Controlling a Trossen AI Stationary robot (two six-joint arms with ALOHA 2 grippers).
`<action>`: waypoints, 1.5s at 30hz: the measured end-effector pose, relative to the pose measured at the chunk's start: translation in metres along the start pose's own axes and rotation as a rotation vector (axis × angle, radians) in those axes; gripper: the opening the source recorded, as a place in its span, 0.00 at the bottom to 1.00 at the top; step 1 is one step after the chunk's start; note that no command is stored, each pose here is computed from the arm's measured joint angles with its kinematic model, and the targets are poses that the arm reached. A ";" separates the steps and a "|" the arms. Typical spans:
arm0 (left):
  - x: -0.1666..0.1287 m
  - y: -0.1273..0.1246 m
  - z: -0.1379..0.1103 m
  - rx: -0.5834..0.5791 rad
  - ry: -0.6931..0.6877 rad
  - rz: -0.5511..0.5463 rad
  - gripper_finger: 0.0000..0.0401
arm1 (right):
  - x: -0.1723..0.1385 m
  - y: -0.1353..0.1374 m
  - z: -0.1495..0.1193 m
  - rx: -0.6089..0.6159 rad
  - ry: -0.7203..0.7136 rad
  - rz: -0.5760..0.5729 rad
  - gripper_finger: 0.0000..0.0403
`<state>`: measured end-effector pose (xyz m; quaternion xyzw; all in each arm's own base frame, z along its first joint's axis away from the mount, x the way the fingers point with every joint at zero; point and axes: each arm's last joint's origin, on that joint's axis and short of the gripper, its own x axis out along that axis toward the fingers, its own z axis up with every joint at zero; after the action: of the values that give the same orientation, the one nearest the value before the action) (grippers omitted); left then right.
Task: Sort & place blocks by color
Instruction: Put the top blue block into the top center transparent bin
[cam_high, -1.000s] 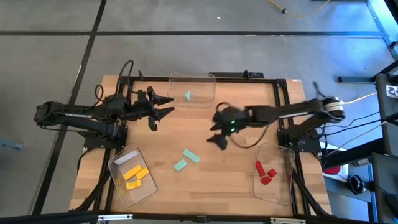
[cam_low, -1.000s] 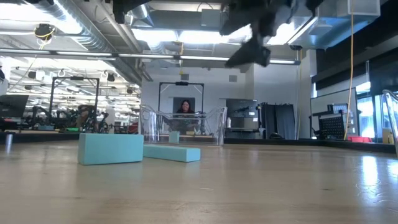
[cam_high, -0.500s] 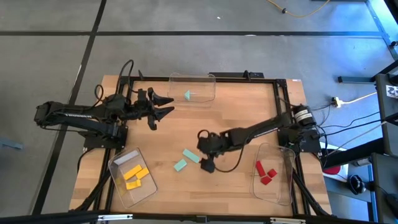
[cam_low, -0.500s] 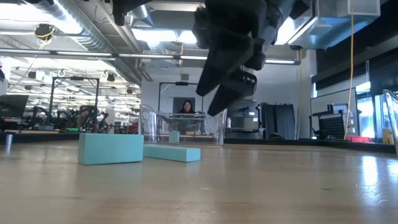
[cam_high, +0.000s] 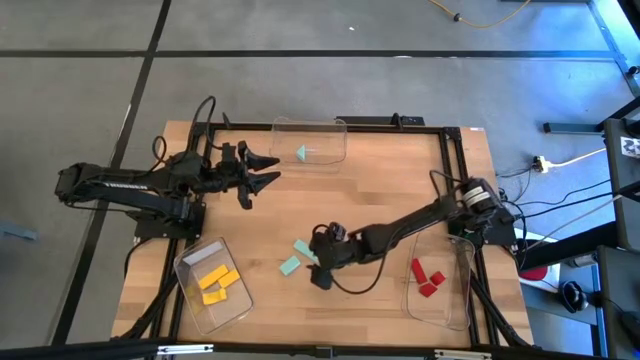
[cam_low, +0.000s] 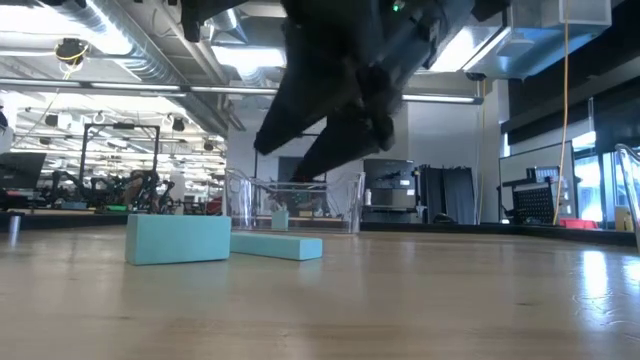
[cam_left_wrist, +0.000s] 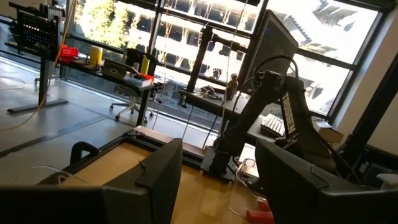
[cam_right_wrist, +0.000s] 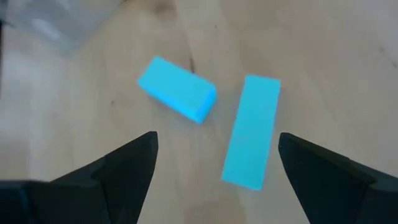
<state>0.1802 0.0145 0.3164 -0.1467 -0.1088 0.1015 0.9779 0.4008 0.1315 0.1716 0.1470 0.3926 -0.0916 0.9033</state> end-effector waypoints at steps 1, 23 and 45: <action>0.000 0.000 0.000 0.000 0.000 0.000 0.49 | 0.003 0.000 -0.001 -0.001 -0.006 -0.014 0.83; 0.000 0.000 0.000 -0.001 0.000 0.000 0.49 | 0.052 -0.004 -0.042 0.003 0.041 -0.170 0.82; 0.000 -0.004 -0.002 0.000 0.048 -0.139 0.49 | -0.017 -0.097 -0.024 -0.009 0.251 -0.234 0.33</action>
<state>0.1810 0.0103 0.3159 -0.1412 -0.0952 0.0298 0.9849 0.3451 0.0494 0.1496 0.1065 0.5170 -0.1756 0.8310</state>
